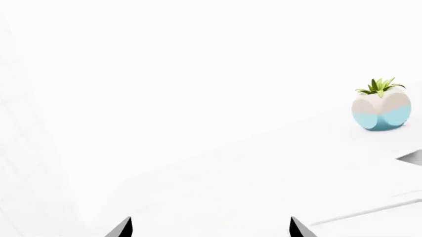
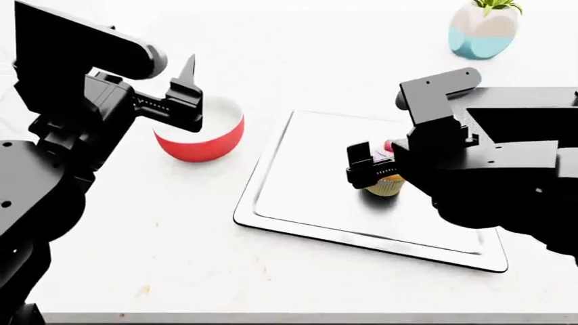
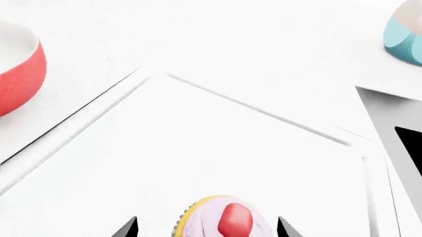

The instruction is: Move the fresh-baked cupcake off the tray onto the counter, and place the bowl used for mixing into the sink.

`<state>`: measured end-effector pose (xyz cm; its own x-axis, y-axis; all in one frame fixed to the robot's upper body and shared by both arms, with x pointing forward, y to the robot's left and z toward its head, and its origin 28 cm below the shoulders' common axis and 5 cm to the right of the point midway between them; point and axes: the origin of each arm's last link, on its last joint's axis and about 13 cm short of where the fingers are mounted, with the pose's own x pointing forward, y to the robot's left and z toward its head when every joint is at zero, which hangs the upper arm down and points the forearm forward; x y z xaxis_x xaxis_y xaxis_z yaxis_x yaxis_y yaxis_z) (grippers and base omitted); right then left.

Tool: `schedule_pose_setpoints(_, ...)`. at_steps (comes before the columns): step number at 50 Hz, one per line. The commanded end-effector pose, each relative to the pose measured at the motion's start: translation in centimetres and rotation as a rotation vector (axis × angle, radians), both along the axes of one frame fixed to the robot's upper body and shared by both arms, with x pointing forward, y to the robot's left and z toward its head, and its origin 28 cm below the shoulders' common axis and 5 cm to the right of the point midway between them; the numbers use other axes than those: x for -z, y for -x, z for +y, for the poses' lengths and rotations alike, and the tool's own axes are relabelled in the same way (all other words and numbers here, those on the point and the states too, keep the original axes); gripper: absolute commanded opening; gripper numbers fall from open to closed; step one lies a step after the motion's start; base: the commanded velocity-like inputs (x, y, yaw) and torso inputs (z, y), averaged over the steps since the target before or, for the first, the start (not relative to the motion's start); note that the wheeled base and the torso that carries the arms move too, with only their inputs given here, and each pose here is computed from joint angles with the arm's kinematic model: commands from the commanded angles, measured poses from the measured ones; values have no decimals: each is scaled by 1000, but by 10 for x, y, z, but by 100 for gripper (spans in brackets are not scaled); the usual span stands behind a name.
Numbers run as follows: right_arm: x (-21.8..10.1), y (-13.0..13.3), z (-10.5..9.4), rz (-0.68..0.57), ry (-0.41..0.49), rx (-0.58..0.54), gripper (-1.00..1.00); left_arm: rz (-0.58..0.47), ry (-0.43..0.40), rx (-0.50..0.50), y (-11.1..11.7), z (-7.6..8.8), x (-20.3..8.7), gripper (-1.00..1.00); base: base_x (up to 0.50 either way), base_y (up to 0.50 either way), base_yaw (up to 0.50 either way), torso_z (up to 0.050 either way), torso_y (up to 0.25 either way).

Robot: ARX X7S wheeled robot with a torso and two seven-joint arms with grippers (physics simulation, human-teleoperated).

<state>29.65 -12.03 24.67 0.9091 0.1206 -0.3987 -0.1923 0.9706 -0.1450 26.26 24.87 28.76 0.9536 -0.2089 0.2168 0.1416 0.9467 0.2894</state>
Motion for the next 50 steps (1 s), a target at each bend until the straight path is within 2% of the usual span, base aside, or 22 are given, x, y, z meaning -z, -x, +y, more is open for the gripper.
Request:
schedule_pose_setpoints(1,7,-1,-1,12,-11,8,100,1,3,11,2,-2,0,100,0,0,0,0,0)
schedule_pose_setpoints(7,13,-2,-4,46,32,54,100,1,5,14,2,-2,0,100,0,0,0,0,0)
schedule_pose_setpoints(17,18,-4,-4,81,63,54,100,-2,10,19,5,-3,0,100,0,0,0,0,0)
schedule_pose_setpoints(18,21,-4,-5,100,97,57,100,-1,11,18,5,-3,0,100,0,0,0,0,0)
schedule_pose_setpoints(19,22,-5,-4,97,79,55,100,0,13,18,5,-3,0,100,0,0,0,0,0)
schedule_pose_setpoints(20,24,-6,-4,107,103,55,100,-1,12,18,5,-3,0,100,0,0,0,0,0)
schedule_pose_setpoints(29,25,-7,-4,97,63,41,100,-4,16,27,7,-4,0,100,0,0,0,0,0)
schedule_pose_setpoints(30,24,-7,-3,86,48,37,-100,-4,16,27,7,-4,0,100,0,0,0,0,0)
schedule_pose_setpoints(50,10,-5,-3,41,58,27,-100,-12,16,28,7,-5,-3,100,0,0,0,0,0)
